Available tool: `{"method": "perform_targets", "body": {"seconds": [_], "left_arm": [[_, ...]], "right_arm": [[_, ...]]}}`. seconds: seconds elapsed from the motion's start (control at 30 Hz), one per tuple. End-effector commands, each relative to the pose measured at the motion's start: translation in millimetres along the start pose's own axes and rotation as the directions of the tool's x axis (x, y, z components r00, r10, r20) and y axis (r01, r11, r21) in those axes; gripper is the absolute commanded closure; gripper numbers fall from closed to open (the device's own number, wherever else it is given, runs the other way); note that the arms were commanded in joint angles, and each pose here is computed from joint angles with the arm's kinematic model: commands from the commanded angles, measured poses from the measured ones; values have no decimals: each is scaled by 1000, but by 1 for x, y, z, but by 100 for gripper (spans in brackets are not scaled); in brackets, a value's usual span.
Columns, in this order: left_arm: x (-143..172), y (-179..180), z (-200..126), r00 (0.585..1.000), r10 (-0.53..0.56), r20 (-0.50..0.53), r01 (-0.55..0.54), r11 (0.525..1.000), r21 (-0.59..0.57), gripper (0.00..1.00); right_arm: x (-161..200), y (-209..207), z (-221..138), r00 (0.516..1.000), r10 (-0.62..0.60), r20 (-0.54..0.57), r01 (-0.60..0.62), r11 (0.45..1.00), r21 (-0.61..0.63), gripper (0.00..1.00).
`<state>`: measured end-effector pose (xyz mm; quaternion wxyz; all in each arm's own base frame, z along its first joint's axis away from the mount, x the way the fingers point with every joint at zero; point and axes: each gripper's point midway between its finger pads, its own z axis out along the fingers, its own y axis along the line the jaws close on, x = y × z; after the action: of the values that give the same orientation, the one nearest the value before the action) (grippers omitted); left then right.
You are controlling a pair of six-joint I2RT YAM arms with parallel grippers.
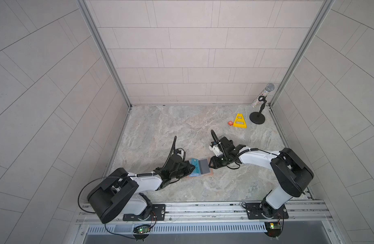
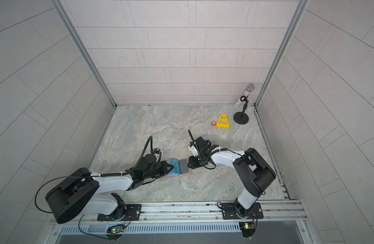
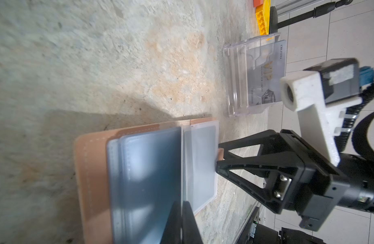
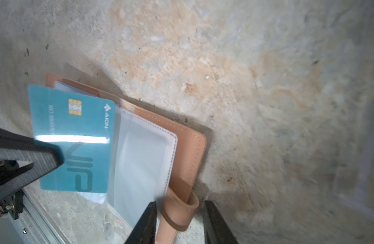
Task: Insert credit cards into a card holder
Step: Insert the credit card into the card slot.
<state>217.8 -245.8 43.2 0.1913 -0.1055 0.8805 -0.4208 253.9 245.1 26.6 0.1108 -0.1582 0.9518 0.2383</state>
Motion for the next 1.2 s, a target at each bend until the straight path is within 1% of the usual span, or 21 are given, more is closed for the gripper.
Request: {"method": "perform_targets", "body": {"seconds": [0.0,0.33,0.5,0.7,0.8,1.17], "left_arm": [[-1,-3,-5,1000,11,15,-11,1000,12,100],[-2,-8,-8,1000,7,25,-8,999,36,100],[-1,-7,-4,1000,-3,17,3,999,43,100],[1,-13,3,1000,-27,6,26,996,89,100],[2,-8,6,999,-42,4,41,995,86,100],[8,10,8,998,-67,-11,67,998,7,100]], "right_arm": [[15,-15,9,998,21,-57,-17,997,74,64],[16,-15,9,998,20,-62,-15,996,83,64],[16,-15,9,998,16,-65,-10,996,87,65],[16,-15,9,998,12,-68,-6,995,95,65],[16,-15,9,998,10,-69,-3,995,96,65],[15,-16,8,998,9,-67,-2,995,102,65]]}}
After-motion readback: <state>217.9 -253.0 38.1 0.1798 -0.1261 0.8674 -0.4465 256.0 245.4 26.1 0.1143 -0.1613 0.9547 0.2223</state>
